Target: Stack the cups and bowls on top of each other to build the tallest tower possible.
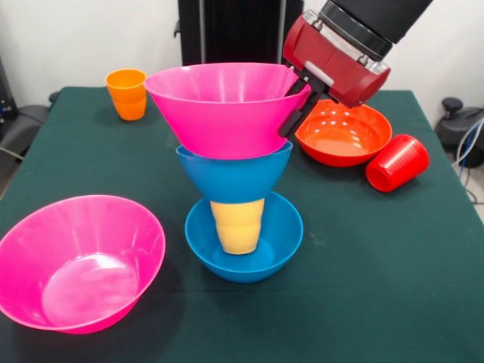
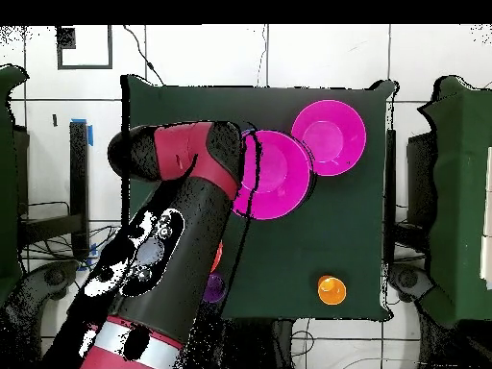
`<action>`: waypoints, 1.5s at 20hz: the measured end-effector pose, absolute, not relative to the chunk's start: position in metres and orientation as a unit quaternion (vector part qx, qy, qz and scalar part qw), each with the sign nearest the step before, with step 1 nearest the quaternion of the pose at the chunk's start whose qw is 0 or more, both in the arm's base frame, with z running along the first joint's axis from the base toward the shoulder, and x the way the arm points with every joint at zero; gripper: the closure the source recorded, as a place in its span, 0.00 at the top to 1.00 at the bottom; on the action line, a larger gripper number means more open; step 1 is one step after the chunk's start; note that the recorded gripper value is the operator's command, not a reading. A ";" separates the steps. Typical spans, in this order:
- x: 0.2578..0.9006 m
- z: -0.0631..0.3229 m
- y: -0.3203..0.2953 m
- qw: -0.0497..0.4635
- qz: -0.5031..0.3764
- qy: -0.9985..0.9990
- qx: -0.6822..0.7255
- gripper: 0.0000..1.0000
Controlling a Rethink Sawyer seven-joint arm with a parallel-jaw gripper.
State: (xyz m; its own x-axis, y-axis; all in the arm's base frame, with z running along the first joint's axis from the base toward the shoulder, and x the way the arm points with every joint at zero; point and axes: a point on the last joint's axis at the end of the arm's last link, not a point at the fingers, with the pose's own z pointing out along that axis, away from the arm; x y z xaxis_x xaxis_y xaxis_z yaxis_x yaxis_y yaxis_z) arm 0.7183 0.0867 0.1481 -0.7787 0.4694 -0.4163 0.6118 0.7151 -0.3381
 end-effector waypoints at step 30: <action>0.764 0.142 0.104 0.199 -0.200 0.920 0.273 0.00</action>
